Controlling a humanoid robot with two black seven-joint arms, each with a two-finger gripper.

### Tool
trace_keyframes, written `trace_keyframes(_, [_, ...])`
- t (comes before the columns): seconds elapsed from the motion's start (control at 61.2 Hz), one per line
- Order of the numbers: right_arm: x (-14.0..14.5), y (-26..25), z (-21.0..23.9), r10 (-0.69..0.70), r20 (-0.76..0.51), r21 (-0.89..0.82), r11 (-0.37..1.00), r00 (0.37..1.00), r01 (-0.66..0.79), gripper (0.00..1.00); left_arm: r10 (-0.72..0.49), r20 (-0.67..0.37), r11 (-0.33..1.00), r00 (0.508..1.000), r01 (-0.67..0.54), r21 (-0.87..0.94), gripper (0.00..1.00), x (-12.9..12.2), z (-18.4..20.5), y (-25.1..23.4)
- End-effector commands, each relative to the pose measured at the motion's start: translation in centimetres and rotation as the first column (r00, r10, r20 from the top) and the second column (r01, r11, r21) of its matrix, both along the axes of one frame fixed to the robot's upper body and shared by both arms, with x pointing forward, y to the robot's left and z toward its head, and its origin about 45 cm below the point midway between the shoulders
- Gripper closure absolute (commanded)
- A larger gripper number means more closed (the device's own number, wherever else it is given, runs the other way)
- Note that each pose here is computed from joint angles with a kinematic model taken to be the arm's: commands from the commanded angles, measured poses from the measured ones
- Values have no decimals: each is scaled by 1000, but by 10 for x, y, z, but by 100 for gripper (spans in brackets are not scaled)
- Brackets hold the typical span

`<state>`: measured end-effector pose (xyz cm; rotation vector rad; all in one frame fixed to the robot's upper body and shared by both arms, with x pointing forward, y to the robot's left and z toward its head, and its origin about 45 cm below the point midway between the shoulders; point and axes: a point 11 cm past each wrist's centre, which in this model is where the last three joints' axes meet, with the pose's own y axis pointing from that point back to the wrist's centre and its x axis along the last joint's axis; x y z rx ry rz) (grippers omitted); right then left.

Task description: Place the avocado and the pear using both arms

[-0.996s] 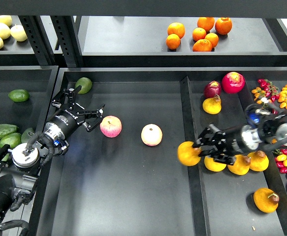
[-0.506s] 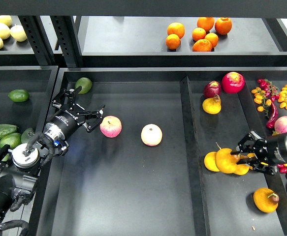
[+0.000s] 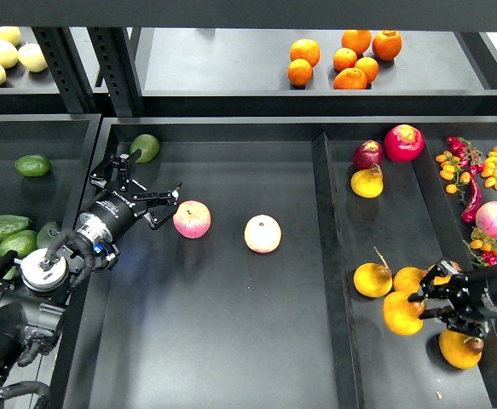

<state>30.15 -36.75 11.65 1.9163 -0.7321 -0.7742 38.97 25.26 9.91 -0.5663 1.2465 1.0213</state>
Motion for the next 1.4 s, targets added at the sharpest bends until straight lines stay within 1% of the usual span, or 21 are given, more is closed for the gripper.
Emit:
trace_keyframes(0.0, [-8, -3, -9, 2, -21, -14, 1000, 1000, -3, 95, 1, 0, 1000, 1000, -1, 0, 1, 0, 0, 0])
trace_keyframes(0.065, [-19, -7, -19, 1, -50, -27, 1000, 999, -2, 94, 1, 0, 1000, 1000, -1, 0, 1, 0, 0, 0])
trace_keyframes(0.212, [-30, -9, -30, -1, -78, -36, 999, 997, -2, 93, 0, 0, 1000, 1000, 0, 0, 1, 0, 0, 0])
trace_keyframes(0.539, [-40, -13, -51, -19, -116, -64, 998, 993, 12, 91, 1, 0, 1000, 1000, -1, 0, 1, 0, 0, 0])
trace_keyframes(0.67, [-39, -11, -56, -30, -120, -63, 998, 992, 22, 87, 1, 0, 1000, 1000, -1, 0, 1, 0, 0, 0])
trace_keyframes(0.735, [-39, -11, -56, -36, -121, -59, 998, 992, 29, 82, 1, 0, 1000, 1000, -1, 0, 1, 0, 0, 0])
trace_keyframes(0.784, [-38, -10, -55, -41, -119, -53, 998, 992, 35, 75, 1, 0, 1000, 1000, -1, 0, 1, 0, 0, 0])
trace_keyframes(0.8, [-37, -10, -54, -41, -117, -53, 998, 992, 35, 71, 1, 0, 1000, 1000, -1, 0, 1, 0, 0, 0])
trace_keyframes(0.817, [-36, -9, -54, -43, -115, -48, 998, 992, 37, 58, 1, 0, 1000, 1000, -1, 0, 1, 0, 0, 0])
trace_keyframes(0.866, [-35, -9, -53, -43, -111, -46, 998, 993, 39, 51, 1, 0, 1000, 1000, -1, 0, 1, 0, 0, 0])
trace_keyframes(0.882, [-34, -11, -51, -48, -109, -45, 998, 993, 44, 46, 1, 0, 1000, 1000, -1, 0, 1, 0, 0, 0])
trace_keyframes(0.898, [-34, -11, -51, -48, -107, -45, 998, 993, 43, 45, 1, 0, 1000, 1000, -1, 0, 1, 0, 0, 0])
trace_keyframes(0.915, [-33, -9, -50, -49, -105, -39, 998, 993, 45, 40, 1, 0, 1000, 1000, -1, 0, 1, 0, 0, 0])
trace_keyframes(0.931, [-33, -10, -50, -52, -105, -38, 998, 993, 48, 39, 1, 0, 1000, 1000, -1, 0, 1, 0, 0, 0])
trace_keyframes(0.947, [-31, -9, -48, -53, -102, -33, 998, 993, 50, 35, 2, 1, 1000, 1000, -2, -1, 1, 0, 0, 1])
trace_keyframes(1.127, [-27, -1, -40, -86, -99, 31, 996, 991, 89, 19, 4, -2, 1000, 1000, -4, -2, 1, 0, -1, 1])
trace_keyframes(1.241, [-26, -5, -31, -97, -87, 40, 994, 992, 100, 9, 6, -6, 1000, 1000, -6, -2, 1, -2, -2, 2])
trace_keyframes(1.274, [-26, -7, -29, -100, -85, 42, 994, 991, 104, 7, 6, -6, 1000, 1000, -6, -2, 1, -2, -3, 2])
trace_keyframes(1.388, [-20, -13, -16, -126, -66, 62, 990, 990, 130, 5, 8, -9, 1000, 1000, -8, -2, 1, -3, -4, 2])
